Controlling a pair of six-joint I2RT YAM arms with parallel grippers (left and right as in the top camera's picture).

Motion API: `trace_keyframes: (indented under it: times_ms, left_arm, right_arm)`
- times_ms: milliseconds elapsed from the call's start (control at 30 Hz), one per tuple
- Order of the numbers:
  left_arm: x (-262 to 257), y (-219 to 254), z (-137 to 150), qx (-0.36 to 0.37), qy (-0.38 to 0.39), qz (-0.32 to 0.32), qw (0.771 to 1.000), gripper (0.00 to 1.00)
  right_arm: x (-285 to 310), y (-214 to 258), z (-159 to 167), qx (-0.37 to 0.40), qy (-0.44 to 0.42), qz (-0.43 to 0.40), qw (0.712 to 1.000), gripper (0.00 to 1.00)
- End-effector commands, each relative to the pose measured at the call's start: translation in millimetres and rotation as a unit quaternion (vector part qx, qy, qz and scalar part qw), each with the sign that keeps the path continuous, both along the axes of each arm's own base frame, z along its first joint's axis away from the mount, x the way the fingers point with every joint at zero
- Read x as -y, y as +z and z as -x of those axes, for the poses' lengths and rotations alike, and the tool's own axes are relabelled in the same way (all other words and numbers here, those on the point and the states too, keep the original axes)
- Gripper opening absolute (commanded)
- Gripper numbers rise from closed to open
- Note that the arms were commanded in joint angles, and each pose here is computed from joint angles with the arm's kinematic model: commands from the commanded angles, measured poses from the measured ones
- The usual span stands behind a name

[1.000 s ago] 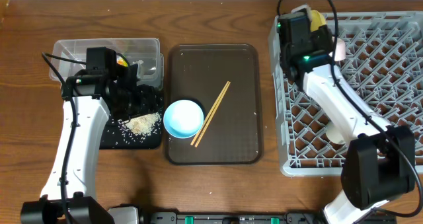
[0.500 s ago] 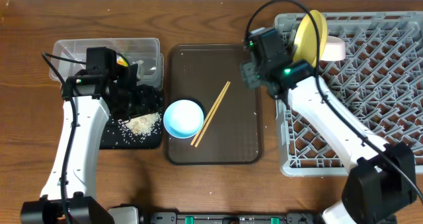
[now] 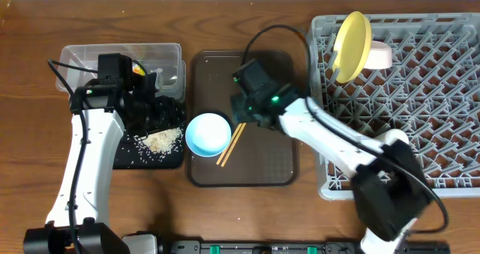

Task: Sort waste into correct bins and load items into the dishwasher rack
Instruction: 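Reach the right gripper to the chopsticks and grasp one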

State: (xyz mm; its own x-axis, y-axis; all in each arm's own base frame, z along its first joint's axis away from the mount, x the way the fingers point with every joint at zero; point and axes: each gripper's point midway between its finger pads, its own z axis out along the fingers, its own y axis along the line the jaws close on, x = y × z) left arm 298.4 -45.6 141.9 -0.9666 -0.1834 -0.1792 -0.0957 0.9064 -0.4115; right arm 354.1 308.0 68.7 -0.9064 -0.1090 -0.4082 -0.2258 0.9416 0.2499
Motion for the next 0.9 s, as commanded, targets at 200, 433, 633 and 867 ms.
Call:
trace_keyframes:
  times_ms: [200,433,633,867]
  left_arm:
    - [-1,4,-2,0.006,-0.001,-0.004,1.000,0.57]
    - [-1,4,-2,0.006,-0.001,-0.004,1.000,0.57]
    - [-1,4,-2,0.006,-0.001,-0.004,1.000,0.57]
    - [-1,4,0,0.003,-0.001,-0.004,1.000,0.57]
  right_arm:
    - [-18,-49,9,-0.042,-0.034,0.000,0.999,0.46]
    - [-5,-64,21,-0.073,-0.035,0.032,0.996,0.52]
    - [18,-72,39,-0.106,-0.041,0.086,0.990,0.44]
    - [51,-76,40,-0.120,-0.065,0.135,0.981,0.43]
